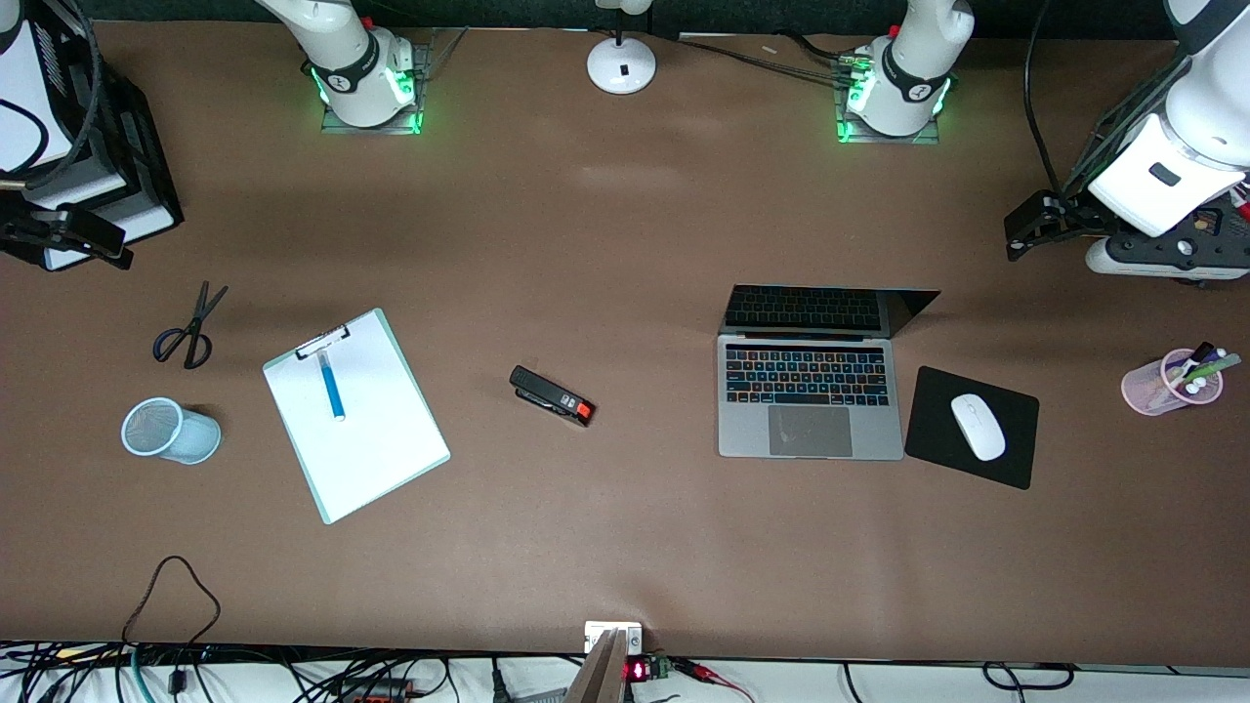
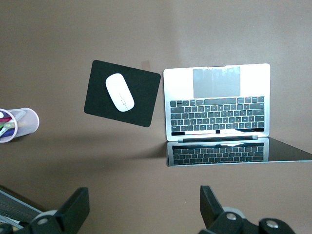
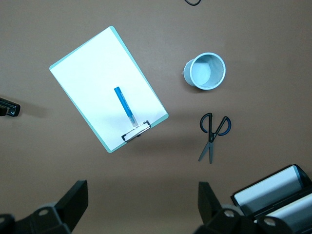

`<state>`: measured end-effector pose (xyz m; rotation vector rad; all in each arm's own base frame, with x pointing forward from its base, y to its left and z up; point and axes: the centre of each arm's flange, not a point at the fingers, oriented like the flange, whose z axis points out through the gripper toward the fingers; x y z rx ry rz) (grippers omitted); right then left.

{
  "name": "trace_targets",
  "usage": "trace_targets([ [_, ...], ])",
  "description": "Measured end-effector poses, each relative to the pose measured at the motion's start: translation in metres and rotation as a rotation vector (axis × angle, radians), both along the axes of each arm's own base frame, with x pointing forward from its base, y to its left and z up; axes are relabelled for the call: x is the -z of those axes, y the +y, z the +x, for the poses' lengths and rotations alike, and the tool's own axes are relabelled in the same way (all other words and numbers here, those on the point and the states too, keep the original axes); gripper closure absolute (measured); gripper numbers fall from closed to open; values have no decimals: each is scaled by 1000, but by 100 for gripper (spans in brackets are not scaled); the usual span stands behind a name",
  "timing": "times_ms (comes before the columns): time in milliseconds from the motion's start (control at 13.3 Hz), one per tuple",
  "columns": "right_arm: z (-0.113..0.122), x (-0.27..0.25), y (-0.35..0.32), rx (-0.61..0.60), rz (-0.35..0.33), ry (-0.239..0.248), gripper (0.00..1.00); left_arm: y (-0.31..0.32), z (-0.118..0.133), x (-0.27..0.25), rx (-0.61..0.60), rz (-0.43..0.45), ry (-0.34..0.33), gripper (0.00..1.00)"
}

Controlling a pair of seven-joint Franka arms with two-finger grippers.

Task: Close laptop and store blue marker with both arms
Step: 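Move the right gripper toward the clipboard while the left gripper reaches the laptop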

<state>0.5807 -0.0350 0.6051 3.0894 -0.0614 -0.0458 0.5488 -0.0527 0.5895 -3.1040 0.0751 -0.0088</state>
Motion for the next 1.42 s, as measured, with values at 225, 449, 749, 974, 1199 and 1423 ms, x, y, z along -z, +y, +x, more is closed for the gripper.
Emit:
trace_targets([
  [225,0,-1,0,0,0,-1,0,0,0,0,-1,0,0,0],
  [449,0,-1,1,-2,0,-1,0,0,-1,1,-1,1,9,0],
  [749,4,9,2,-2,2,16,0,5,5,12,-29,-55,68,0],
  [974,13,32,4,-2,5,54,0,13,17,23,-44,-60,103,0],
  [1199,30,63,9,-12,1,78,0,9,18,36,-36,-56,165,34],
  [1423,53,103,14,-19,-1,68,0,7,16,40,-33,-56,191,69],
])
